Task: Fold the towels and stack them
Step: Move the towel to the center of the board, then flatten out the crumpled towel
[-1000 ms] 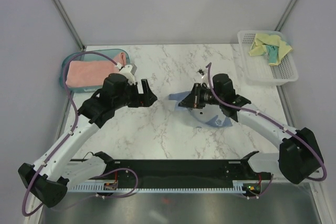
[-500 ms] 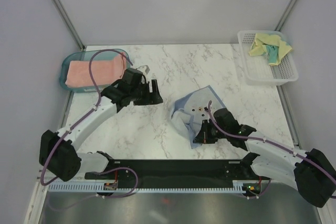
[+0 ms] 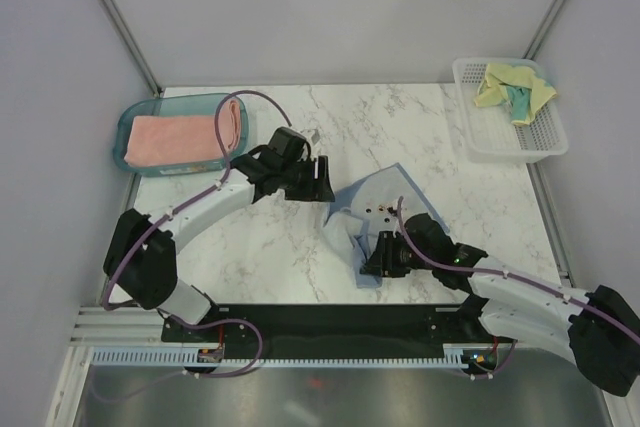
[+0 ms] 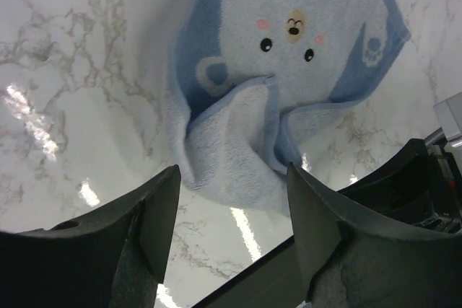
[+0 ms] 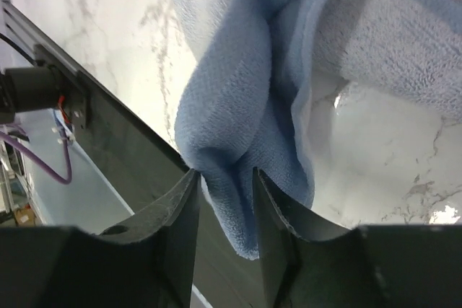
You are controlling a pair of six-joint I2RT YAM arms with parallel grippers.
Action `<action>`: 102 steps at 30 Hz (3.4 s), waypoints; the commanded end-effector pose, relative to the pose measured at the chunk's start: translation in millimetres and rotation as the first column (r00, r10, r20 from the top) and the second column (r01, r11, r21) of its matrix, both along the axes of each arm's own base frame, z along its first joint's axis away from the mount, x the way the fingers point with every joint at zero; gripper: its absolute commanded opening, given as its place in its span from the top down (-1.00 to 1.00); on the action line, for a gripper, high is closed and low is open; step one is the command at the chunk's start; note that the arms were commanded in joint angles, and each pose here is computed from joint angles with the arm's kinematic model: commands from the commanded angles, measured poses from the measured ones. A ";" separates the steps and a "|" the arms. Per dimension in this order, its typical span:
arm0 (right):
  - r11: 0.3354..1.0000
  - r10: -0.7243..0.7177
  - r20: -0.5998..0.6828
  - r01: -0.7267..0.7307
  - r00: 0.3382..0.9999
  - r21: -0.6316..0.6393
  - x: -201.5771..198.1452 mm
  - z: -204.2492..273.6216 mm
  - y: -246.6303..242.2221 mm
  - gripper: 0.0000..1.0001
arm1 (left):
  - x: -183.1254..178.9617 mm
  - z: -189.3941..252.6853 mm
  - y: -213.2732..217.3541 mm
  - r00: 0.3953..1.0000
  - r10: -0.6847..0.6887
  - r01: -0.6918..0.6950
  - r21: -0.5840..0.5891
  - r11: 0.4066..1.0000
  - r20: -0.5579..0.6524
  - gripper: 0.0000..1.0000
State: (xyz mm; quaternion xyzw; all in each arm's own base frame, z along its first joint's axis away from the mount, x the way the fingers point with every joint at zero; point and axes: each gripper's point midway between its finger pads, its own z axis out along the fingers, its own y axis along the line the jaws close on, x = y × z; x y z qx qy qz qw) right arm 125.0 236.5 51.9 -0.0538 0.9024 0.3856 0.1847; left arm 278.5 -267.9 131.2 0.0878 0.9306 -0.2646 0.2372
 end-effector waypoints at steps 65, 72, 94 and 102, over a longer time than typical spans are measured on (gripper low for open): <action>0.946 -0.112 0.252 0.181 0.961 -0.268 128.2 24.4 -47.1 0.16 | 98.9 -37.1 -78.8 0.897 -0.380 0.371 0.082 0.925 0.227 -0.28; 0.883 -0.156 0.343 0.287 0.926 -0.372 108.8 6.4 -53.0 0.15 | 99.9 -61.6 -67.7 0.959 -0.266 0.263 0.045 0.964 0.093 -0.22; 0.791 -0.077 0.289 0.235 0.954 -0.565 95.2 -41.5 -67.4 0.38 | 104.3 -53.3 -42.4 0.988 -0.146 0.145 0.033 0.989 0.039 -0.27; 0.789 -0.054 0.321 0.237 0.945 -0.566 104.6 -24.9 -63.3 1.00 | 119.2 -3.4 -28.6 0.976 -0.148 0.149 0.001 0.989 0.159 -0.32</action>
